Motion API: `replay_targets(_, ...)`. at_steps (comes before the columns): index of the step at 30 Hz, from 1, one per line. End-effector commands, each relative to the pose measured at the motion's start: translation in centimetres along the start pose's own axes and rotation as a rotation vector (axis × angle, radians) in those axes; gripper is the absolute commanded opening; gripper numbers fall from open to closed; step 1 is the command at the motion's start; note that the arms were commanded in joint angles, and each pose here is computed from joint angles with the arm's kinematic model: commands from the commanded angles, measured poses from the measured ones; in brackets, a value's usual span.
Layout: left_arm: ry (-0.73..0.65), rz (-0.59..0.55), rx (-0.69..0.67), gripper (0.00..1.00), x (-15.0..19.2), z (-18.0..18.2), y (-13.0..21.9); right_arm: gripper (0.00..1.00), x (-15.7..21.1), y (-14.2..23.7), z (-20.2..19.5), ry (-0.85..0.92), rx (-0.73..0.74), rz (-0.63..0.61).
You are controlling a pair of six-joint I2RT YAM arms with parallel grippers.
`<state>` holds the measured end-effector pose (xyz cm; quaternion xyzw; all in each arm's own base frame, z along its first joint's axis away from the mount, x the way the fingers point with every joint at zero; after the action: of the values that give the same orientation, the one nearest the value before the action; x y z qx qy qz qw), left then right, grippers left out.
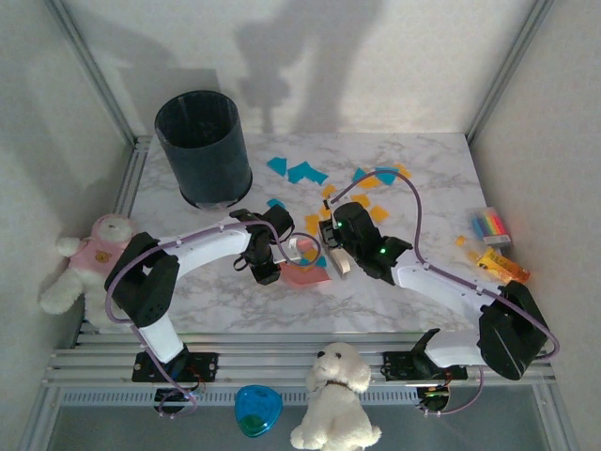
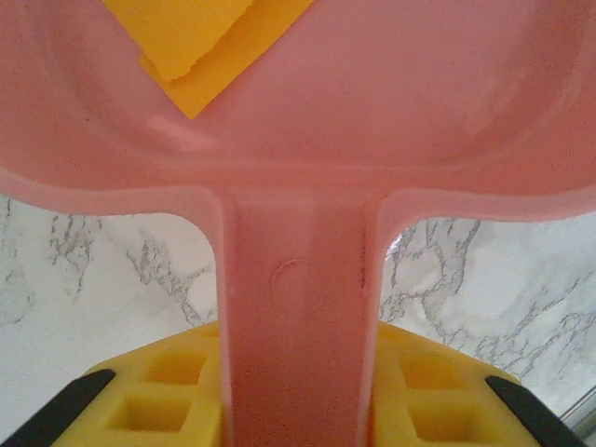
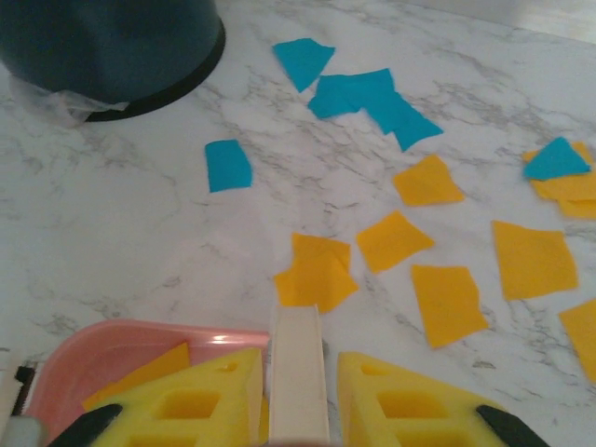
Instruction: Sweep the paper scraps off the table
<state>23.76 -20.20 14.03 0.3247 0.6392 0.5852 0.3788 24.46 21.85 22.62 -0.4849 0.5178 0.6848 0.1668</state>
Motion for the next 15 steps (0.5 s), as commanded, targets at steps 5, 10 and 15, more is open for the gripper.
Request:
replay_targets(5,0.032,0.013,-0.038,0.0,-0.1,0.5,0.3,0.0,-1.1,0.2,1.4,0.008,-0.124,-0.006)
replay_targets(10,0.043,0.012,-0.049,0.0,-0.1,0.8,0.3,0.0,-1.6,0.8,1.4,-0.001,-0.133,-0.038)
replay_targets(15,0.06,0.014,-0.056,0.0,0.1,1.2,0.4,0.0,-2.1,1.2,0.6,-0.015,-0.057,-0.077)
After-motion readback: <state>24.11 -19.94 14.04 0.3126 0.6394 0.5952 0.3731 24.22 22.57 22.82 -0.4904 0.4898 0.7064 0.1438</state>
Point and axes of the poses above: each hand's point on the last joint's axis, 136 mm out from that joint toward the fingers, its own y axis back along the fingers, its own z axis along the line the jaws close on, x = y × z, the point moved 9 cm from there along y, back along the fingers, and after that the axes turned 2 degrees about y, right-handed, at the moved point
